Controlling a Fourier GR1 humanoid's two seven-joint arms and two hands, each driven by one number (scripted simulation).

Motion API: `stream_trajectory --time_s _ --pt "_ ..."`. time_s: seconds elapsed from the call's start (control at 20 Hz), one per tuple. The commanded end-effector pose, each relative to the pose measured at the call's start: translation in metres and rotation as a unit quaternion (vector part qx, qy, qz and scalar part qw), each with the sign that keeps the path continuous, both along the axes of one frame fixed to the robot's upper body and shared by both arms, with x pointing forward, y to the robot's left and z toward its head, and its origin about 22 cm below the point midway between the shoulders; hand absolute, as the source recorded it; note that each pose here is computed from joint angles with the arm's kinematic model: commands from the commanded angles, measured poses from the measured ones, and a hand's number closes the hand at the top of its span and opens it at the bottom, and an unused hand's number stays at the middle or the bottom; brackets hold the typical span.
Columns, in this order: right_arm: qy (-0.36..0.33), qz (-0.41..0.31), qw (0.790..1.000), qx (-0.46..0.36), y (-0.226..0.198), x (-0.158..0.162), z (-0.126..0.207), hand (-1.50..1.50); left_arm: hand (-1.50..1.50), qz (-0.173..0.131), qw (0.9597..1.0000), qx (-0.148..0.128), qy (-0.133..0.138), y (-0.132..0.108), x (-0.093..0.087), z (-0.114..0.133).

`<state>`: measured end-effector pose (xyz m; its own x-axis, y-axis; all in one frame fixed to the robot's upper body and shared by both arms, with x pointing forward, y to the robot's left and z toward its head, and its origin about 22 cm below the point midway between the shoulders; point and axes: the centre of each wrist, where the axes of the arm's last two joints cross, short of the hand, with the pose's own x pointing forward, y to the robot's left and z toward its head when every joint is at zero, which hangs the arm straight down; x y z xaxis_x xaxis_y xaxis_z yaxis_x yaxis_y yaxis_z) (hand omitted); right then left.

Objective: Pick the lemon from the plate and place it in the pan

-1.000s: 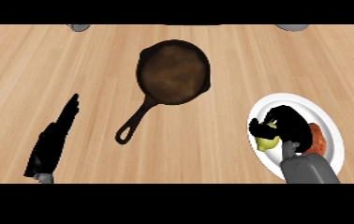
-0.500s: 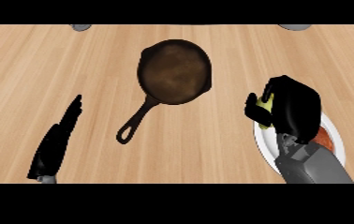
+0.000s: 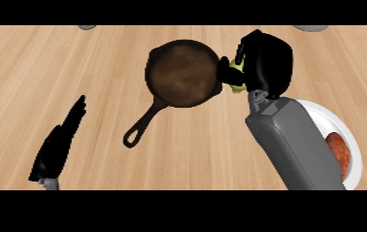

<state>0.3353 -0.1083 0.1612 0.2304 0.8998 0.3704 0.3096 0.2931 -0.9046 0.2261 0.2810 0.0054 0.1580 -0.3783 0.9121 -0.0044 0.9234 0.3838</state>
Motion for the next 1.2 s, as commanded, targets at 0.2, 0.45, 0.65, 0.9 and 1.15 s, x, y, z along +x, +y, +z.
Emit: stream_trajectory --time_s 0.2,0.45,0.65,0.9,1.15 --pt "0.022 0.025 0.996 0.087 0.024 0.063 -0.023 1.50 0.00 -0.009 1.0000 -0.001 -0.001 -0.007 0.002 0.003" --pt "0.045 0.019 0.994 0.101 0.038 0.087 -0.043 1.50 0.00 -0.033 0.9994 -0.001 -0.006 -0.022 0.011 0.012" --pt "0.091 0.013 0.992 0.083 0.036 0.095 -0.069 1.50 0.00 -0.033 0.9993 0.001 -0.016 -0.016 0.013 0.018" --pt "0.161 0.046 0.981 0.099 0.026 0.099 -0.087 1.50 0.00 -0.051 0.9986 -0.005 -0.012 -0.021 0.016 0.013" --pt "0.189 -0.020 0.939 0.287 0.009 0.103 -0.092 -1.50 0.00 -0.064 0.9979 0.000 -0.013 -0.034 0.021 0.011"
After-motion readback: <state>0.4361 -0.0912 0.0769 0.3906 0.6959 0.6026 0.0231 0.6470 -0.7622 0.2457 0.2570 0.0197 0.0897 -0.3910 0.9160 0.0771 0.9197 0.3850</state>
